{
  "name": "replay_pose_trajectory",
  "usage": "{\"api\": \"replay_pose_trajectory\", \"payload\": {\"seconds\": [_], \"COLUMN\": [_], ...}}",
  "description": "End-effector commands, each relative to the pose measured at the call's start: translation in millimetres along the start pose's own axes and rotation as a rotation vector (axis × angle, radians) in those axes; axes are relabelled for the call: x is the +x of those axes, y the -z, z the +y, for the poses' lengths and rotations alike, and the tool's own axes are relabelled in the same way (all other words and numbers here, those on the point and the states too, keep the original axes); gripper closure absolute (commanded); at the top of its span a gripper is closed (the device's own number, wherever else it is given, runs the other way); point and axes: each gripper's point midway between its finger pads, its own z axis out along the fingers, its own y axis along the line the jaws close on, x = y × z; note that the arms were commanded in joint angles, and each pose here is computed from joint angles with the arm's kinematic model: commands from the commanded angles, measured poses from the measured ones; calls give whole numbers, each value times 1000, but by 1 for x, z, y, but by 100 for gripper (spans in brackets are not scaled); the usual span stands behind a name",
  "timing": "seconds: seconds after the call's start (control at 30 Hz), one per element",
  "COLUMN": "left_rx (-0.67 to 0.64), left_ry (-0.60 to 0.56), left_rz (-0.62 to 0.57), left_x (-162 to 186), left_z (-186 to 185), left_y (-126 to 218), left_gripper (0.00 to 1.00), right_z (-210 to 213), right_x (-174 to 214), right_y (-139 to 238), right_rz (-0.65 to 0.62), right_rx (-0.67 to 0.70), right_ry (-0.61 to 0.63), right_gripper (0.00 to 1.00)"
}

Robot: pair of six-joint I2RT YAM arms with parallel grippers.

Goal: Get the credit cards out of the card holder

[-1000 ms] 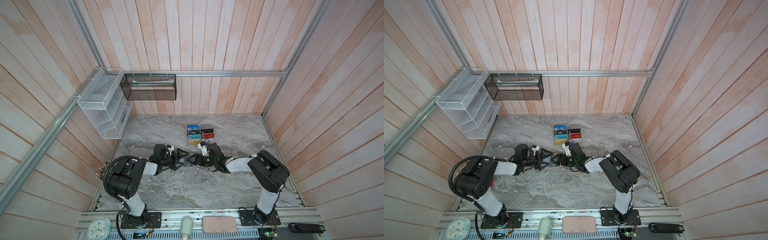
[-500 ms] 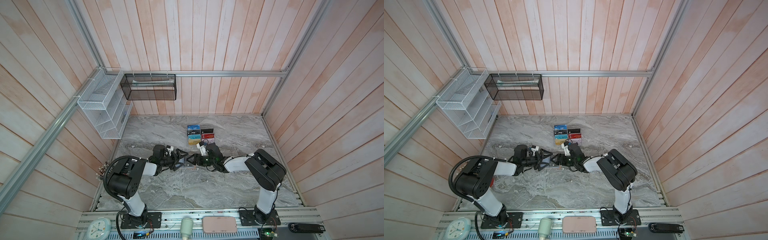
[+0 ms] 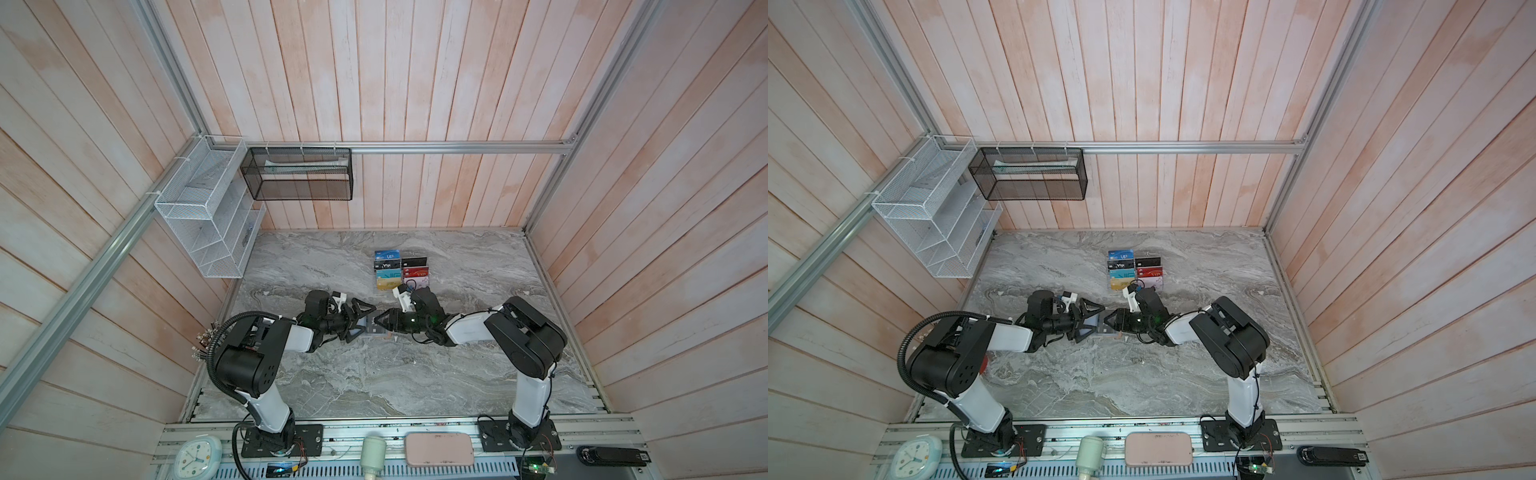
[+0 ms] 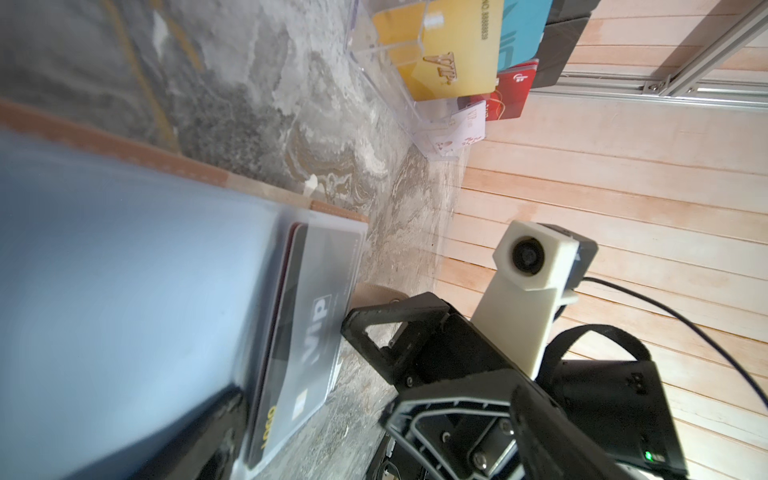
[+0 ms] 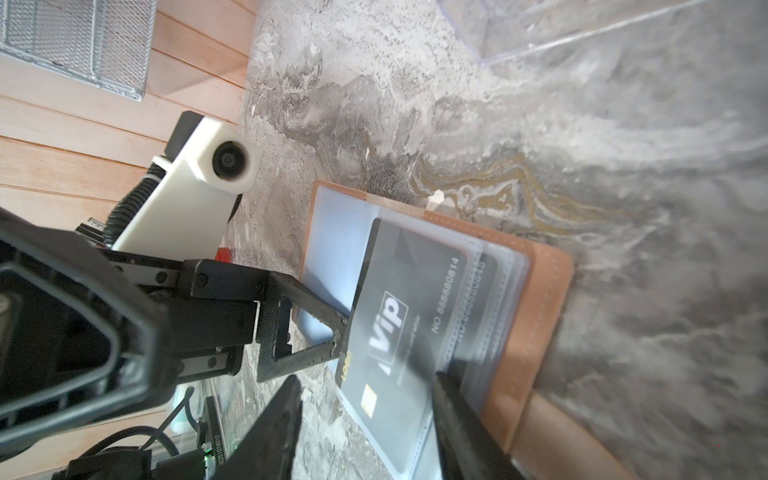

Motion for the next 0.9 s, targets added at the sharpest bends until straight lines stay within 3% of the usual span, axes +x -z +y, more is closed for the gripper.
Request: {"api": "replay_pose_trajectory", "payload": {"seconds": [0.0, 0.6, 0.87], "left_rx": [-29, -56, -64], "left_ry": [26, 27, 26], "left_rz": [12, 11, 2], "left_x": [5, 10, 7], "left_z": [17, 33, 37], "left_y": [0, 6, 10], "left_gripper": [0, 21, 27], "right_z": [-20, -41, -48], "right_x": [19, 29, 34], "right_y": [-8, -19, -19], "right_rz": [56, 85, 93], "right_rx": [41, 81, 95], "right_ry": [-32, -65, -77], "right_gripper": [53, 83, 93]}}
